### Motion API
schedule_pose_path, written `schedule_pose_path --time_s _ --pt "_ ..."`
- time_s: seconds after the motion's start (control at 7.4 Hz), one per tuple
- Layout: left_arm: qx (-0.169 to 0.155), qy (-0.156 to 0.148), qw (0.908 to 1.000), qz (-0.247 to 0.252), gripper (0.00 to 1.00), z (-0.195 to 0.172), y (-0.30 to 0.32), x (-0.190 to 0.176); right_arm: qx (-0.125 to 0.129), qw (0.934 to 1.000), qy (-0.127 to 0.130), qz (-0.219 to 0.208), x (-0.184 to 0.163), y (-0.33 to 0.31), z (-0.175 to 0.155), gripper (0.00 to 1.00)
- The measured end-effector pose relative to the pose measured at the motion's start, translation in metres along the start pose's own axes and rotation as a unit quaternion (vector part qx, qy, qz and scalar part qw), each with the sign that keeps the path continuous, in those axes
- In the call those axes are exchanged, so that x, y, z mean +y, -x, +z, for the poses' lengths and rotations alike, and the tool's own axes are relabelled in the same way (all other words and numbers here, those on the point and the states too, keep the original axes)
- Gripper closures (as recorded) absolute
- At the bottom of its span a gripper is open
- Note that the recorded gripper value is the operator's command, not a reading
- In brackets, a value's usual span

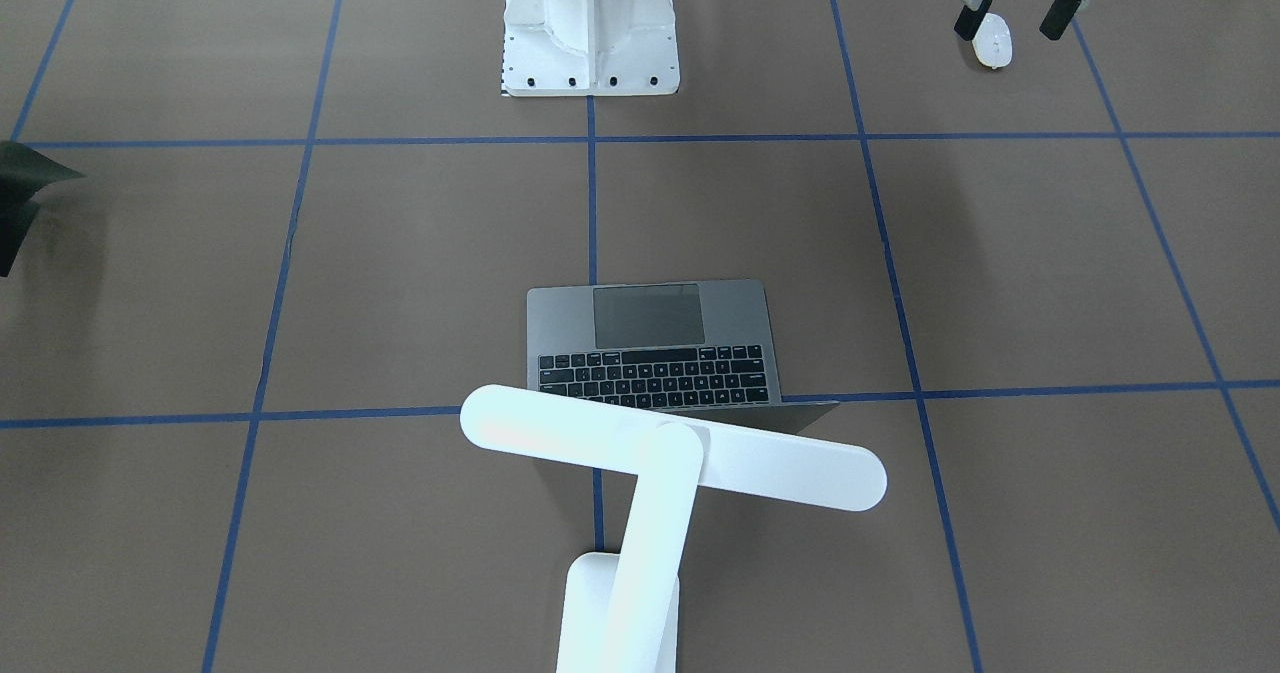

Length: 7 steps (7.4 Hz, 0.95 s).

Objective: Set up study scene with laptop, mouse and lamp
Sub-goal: 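Lower the black mouse pad with the right gripper beside the laptop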

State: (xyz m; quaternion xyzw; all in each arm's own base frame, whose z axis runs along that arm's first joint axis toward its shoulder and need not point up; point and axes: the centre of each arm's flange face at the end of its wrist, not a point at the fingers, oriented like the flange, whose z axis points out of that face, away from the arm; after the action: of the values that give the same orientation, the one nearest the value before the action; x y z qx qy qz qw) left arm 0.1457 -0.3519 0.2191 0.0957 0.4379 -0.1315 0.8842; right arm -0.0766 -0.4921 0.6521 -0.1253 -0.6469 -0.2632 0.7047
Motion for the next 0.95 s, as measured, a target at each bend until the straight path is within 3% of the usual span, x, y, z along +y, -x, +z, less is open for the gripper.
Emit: schedule_pose_path --time_s 0.41,0.95 --pt "-0.002 0.001 1.0000 -0.003 0.00 0.002 0.001 0.000 -0.030 0.9985 -0.042 0.021 -0.107 0.065 0.050 1.00" --pt "-0.006 0.004 0.9999 -0.007 0.00 0.005 0.003 -0.001 -0.103 0.9907 -0.076 0.047 -0.203 0.130 0.153 1.00"
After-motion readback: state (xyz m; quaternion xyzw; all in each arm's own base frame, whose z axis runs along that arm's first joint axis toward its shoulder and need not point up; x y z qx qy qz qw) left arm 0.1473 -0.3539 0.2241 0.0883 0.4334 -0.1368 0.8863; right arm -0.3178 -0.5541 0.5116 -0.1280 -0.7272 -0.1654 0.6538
